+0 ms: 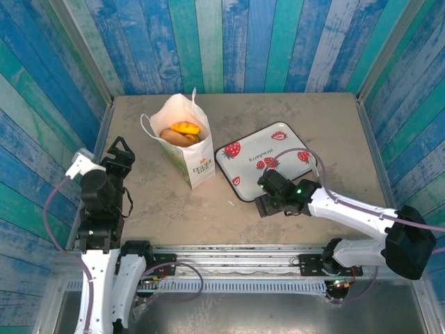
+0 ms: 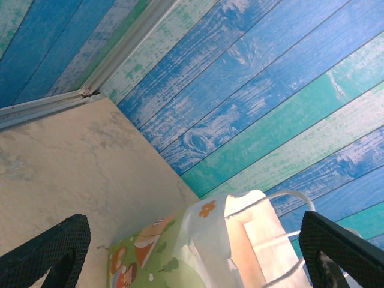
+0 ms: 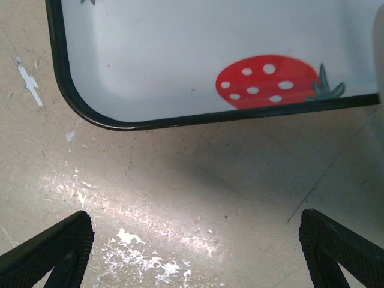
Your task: Take the fake bread out of the paper bag
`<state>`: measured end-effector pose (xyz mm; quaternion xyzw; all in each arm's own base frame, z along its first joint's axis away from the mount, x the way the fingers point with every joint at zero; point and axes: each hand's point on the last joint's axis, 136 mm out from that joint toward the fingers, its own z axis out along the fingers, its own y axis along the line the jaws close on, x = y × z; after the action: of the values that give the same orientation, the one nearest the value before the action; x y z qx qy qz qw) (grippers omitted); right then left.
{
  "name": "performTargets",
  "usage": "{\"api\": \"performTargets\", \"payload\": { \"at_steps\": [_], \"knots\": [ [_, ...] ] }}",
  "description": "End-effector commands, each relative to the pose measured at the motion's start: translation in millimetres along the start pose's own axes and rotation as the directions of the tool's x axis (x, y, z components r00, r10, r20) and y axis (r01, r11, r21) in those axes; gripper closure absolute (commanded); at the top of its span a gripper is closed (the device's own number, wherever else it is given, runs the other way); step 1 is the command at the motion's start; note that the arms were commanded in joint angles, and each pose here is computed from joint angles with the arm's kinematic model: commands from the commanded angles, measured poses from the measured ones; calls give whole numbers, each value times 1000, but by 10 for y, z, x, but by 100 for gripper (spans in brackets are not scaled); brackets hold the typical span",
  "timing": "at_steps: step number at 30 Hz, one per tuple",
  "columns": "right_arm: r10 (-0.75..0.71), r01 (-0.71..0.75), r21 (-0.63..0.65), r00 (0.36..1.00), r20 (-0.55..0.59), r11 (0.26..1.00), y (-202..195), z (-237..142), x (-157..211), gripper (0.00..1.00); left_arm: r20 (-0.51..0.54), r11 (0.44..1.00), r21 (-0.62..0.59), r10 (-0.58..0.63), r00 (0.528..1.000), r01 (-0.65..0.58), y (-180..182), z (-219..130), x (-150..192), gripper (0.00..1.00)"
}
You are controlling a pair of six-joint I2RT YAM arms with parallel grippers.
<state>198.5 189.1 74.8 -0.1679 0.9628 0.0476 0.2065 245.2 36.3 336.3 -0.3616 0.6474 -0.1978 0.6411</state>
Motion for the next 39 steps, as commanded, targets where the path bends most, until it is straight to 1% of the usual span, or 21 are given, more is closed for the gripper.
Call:
{"api": "performTargets", "payload": {
  "at_steps": [1,6,17,22,26,30,32,34,37,39],
  "knots": [
    [25,-26,-21,999,-38,999,58,96,96,9,-18,999,18,28,999,-27,-90,-30,-37,6],
    [29,-30,-26,998,-60,999,84,164,137,9,-17,997,65,41,999,-40,-219,-47,-83,6],
    [59,-60,-9,994,-92,998,76,225,188,13,-190,980,187,108,976,-72,-557,165,166,6],
    [78,-79,-5,991,-110,997,69,243,243,15,-251,981,181,120,961,-75,-543,300,307,6],
    [86,-87,-1,988,-127,996,60,255,290,15,-296,975,212,129,946,-67,-602,387,411,0],
    [94,-96,-7,986,-134,995,69,263,312,16,-328,973,223,138,935,-65,-653,496,473,10],
    [98,-100,-7,986,-132,995,68,274,312,16,-338,973,218,150,929,-78,-659,549,490,13],
    [100,-102,-6,986,-131,995,72,289,312,17,-342,974,210,151,927,-81,-644,602,514,19],
    [94,-96,-4,986,-135,995,87,323,298,17,-355,977,195,150,923,-83,-588,684,583,29],
    [89,-88,10,987,-137,996,80,351,281,17,-361,978,185,156,920,-93,-561,735,613,39]
  ]
}}
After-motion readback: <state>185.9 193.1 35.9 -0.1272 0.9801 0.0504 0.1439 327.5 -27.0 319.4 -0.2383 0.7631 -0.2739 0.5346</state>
